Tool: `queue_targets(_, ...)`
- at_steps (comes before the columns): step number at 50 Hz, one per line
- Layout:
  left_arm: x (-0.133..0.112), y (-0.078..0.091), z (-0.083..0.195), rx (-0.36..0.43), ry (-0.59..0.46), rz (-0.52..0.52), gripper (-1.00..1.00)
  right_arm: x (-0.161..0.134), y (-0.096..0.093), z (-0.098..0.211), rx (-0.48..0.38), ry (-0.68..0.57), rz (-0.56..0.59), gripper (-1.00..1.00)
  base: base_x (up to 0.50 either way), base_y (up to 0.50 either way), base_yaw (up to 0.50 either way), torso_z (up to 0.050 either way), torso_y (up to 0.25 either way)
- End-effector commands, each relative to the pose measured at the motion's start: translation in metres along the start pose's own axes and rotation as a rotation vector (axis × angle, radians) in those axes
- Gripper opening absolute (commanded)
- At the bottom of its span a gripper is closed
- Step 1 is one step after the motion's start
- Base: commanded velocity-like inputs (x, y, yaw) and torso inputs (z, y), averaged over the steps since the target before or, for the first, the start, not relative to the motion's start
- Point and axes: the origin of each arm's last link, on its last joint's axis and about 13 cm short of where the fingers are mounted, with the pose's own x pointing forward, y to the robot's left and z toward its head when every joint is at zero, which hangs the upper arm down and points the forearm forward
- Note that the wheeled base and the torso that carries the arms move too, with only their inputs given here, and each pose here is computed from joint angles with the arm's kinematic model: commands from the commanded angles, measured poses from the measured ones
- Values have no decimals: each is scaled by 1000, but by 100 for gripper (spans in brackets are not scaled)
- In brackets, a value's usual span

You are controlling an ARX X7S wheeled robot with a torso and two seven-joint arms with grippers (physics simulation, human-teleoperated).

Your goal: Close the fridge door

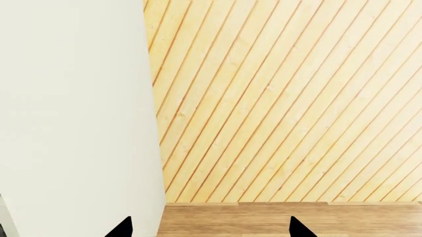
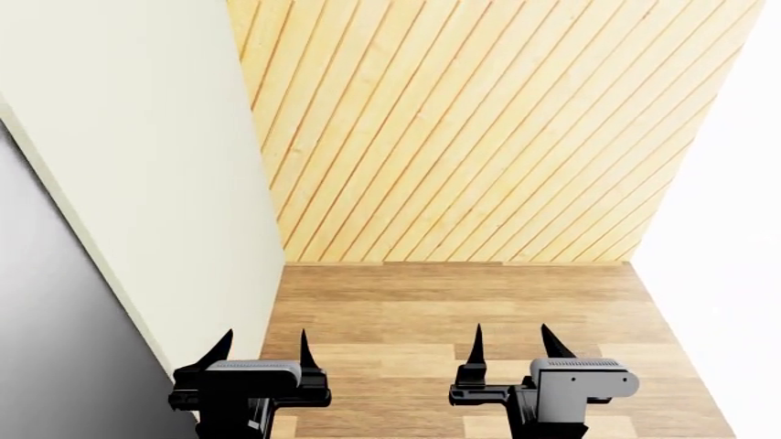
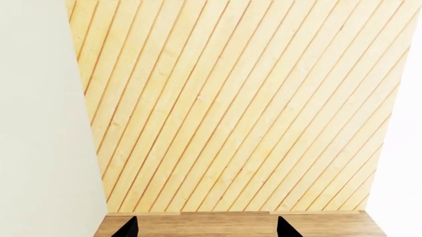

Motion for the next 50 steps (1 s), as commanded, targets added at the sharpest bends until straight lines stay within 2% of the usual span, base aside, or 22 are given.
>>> queue_targets(1,0,0,0,2,2,-1,100,0,0,0,-1,1,1,100,0,434,0,0,0)
queue_targets(22,0,0,0,2,1,-1,100,0,0,0,1,3,-2,100,0,418,0,0,0)
queue_targets(33,-1,1,1,11,-16,30,100,0,0,0,4,1,-4,100,0,23,0,0,0)
queue_targets(35,-1,2,3,2,-33,78,100,0,0,0,6,1,-6,100,0,0,0,0,0)
queue_targets(39,-1,7,24,-104,-59,259,100,0,0,0,6,7,-6,100,0,0,0,0,0)
queue_targets(45,2,7,49,-143,-39,604,100,1,0,-1,3,13,-9,100,0,0,0,0,0)
queue_targets(48,7,9,56,-173,-39,735,100,1,0,-1,3,14,-9,100,0,0,0,0,0)
queue_targets(50,10,12,61,-164,-61,810,100,1,0,-1,3,14,-9,100,0,0,0,0,0)
